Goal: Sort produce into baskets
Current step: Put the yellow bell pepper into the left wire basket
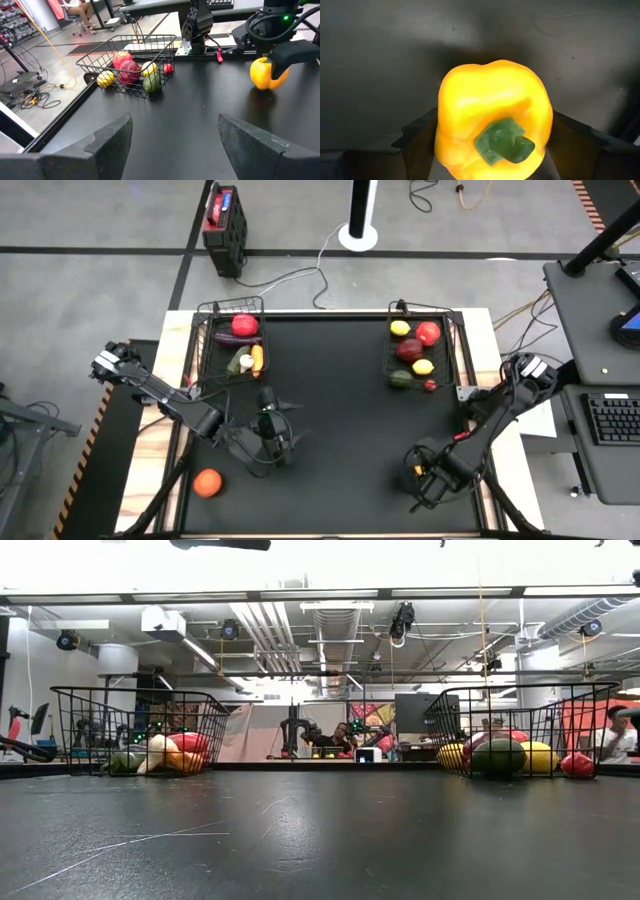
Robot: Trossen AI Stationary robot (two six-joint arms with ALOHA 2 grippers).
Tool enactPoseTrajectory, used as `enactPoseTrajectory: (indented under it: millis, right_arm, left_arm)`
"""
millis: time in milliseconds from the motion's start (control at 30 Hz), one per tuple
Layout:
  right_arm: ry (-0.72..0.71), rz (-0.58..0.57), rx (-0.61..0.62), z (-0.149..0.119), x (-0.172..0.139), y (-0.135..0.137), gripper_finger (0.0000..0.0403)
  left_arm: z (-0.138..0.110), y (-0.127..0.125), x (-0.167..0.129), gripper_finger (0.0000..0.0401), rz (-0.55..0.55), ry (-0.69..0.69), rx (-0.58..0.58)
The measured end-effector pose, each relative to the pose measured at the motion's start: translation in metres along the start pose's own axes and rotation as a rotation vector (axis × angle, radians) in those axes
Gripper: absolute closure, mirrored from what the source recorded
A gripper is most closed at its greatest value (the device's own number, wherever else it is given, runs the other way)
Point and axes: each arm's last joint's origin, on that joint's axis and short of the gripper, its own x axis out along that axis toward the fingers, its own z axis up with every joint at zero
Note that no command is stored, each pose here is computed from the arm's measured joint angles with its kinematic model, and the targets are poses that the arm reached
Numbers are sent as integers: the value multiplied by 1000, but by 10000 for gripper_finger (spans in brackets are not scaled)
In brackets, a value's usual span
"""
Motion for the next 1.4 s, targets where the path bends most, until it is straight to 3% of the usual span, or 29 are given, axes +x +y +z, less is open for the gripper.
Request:
enactPoseTrajectory:
  millis: [133,333,567,867,1133,1267,1400]
  right_arm:
    - [-108,110,-54,4,-20,9,98]
    - [-317,258,-230,31,-56,30,97]
    - [-448,273,-457,88,-87,56,97]
    - [-685,436,-704,165,-121,90,97]
    - [-935,511,-823,230,-127,113,97]
    - [-1033,577,-867,266,-126,121,97]
    - [-1138,564,-873,302,-116,129,97]
  left_arm:
    - [0,-1,-1,127,-5,-1,-32]
    - [2,-6,-15,127,-45,-18,-74]
    - [16,-11,-51,127,26,-104,-108]
    - [17,-15,-77,127,88,-162,-106]
    - [11,-9,-78,127,179,-146,-19]
    - [9,3,-83,127,192,-124,0]
    - [6,21,-91,127,205,-95,18]
